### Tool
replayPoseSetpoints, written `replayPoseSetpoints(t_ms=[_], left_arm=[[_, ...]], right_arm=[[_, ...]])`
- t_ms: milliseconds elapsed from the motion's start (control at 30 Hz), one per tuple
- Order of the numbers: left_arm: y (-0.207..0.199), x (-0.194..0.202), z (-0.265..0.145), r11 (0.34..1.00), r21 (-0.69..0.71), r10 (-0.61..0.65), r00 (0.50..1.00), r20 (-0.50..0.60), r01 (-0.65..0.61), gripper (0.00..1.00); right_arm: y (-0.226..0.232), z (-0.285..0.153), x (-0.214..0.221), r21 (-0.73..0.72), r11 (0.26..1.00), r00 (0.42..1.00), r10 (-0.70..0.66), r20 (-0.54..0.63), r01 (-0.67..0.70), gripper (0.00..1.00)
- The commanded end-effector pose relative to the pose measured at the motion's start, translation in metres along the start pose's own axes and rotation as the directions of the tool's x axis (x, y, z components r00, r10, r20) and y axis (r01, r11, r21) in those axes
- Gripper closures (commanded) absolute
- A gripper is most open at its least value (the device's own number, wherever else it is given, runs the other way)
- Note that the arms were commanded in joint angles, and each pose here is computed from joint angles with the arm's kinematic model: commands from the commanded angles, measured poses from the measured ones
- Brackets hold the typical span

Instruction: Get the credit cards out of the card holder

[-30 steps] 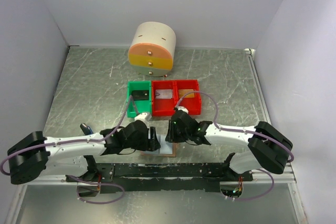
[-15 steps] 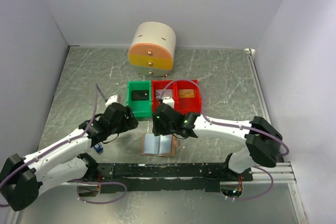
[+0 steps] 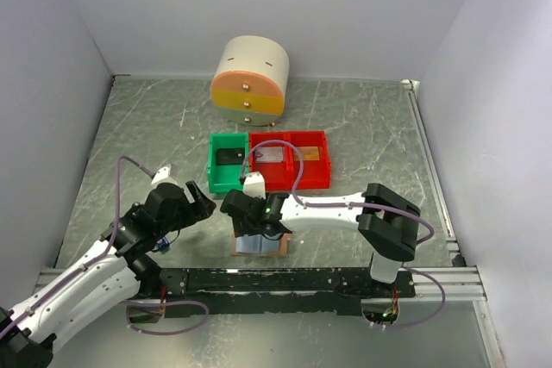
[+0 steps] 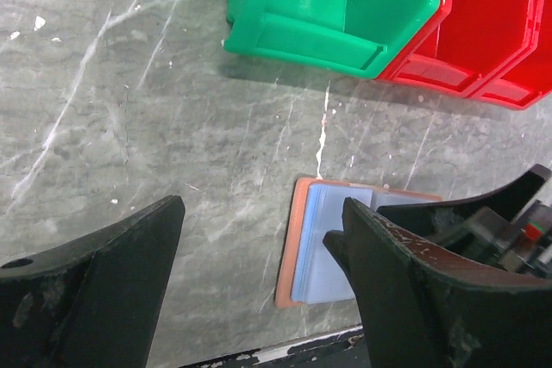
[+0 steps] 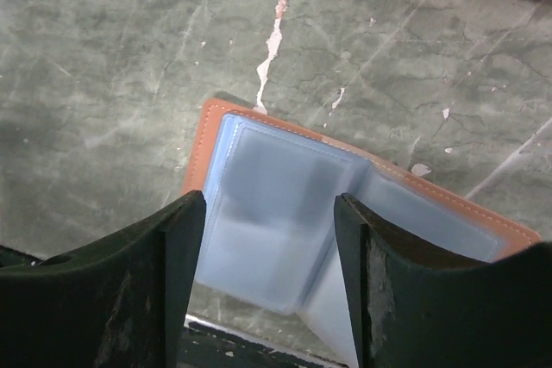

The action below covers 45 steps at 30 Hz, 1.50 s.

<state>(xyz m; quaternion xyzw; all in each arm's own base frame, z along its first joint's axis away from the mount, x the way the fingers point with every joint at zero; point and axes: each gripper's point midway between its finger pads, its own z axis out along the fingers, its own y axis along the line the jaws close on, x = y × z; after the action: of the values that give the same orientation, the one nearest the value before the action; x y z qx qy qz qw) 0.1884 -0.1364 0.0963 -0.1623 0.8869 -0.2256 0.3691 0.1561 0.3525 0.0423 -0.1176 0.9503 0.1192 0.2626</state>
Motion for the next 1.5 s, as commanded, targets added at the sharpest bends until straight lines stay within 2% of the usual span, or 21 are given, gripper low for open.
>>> replayPoseSetpoints(t_ms=[0, 300, 467, 600, 833, 933, 1000, 1133, 1300, 1467], left_arm=[[0.003, 0.003, -0.004, 1.0, -0.007, 0.01, 1.0, -0.021, -0.01, 0.14], [0.001, 0.015, 0.002, 1.0, -0.005, 0.021, 0.996, -0.082, -0.022, 0.16], [-0.001, 0.017, 0.002, 1.0, 0.018, 0.027, 0.996, -0.089, -0.025, 0.16], [-0.008, 0.02, 0.002, 0.998, 0.053, 0.039, 0.993, -0.109, -0.033, 0.16], [-0.027, 0.032, 0.004, 0.984, 0.171, 0.084, 0.983, -0.163, -0.055, 0.18], [-0.042, 0.038, 0.001, 0.962, 0.266, 0.117, 0.975, -0.19, -0.064, 0.2], [-0.055, 0.044, -0.003, 0.934, 0.35, 0.148, 0.967, -0.208, -0.068, 0.2], [-0.083, 0.064, -0.015, 0.827, 0.561, 0.215, 0.943, -0.253, -0.038, 0.2], [-0.089, 0.081, -0.018, 0.771, 0.637, 0.238, 0.926, -0.293, 0.003, 0.21], [-0.095, 0.095, -0.018, 0.76, 0.65, 0.279, 0.911, -0.303, -0.017, 0.2]], right_arm=[[-0.003, 0.008, 0.0, 0.055, 0.998, 1.0, 0.029, 0.008, -0.03, 0.37], [-0.011, 0.025, 0.026, 0.07, 0.997, 0.998, 0.029, -0.055, -0.025, 0.41], [-0.012, 0.02, 0.031, -0.014, 0.999, 0.997, 0.052, -0.052, -0.053, 0.55], [-0.015, 0.018, 0.032, -0.056, 0.996, 0.996, 0.072, -0.062, -0.075, 0.59], [-0.017, 0.017, 0.032, -0.093, 0.992, 0.995, 0.077, -0.06, -0.082, 0.73], [-0.014, 0.014, 0.026, -0.152, 0.983, 0.994, 0.095, -0.051, -0.102, 0.8], [-0.014, 0.011, 0.023, -0.201, 0.971, 0.991, 0.122, -0.046, -0.129, 0.8], [-0.011, 0.004, 0.019, -0.331, 0.922, 0.979, 0.197, -0.054, -0.203, 0.8], [-0.02, 0.003, 0.023, -0.381, 0.884, 0.962, 0.261, -0.074, -0.269, 0.8], [-0.026, 0.005, 0.026, -0.375, 0.88, 0.955, 0.284, -0.079, -0.293, 0.79]])
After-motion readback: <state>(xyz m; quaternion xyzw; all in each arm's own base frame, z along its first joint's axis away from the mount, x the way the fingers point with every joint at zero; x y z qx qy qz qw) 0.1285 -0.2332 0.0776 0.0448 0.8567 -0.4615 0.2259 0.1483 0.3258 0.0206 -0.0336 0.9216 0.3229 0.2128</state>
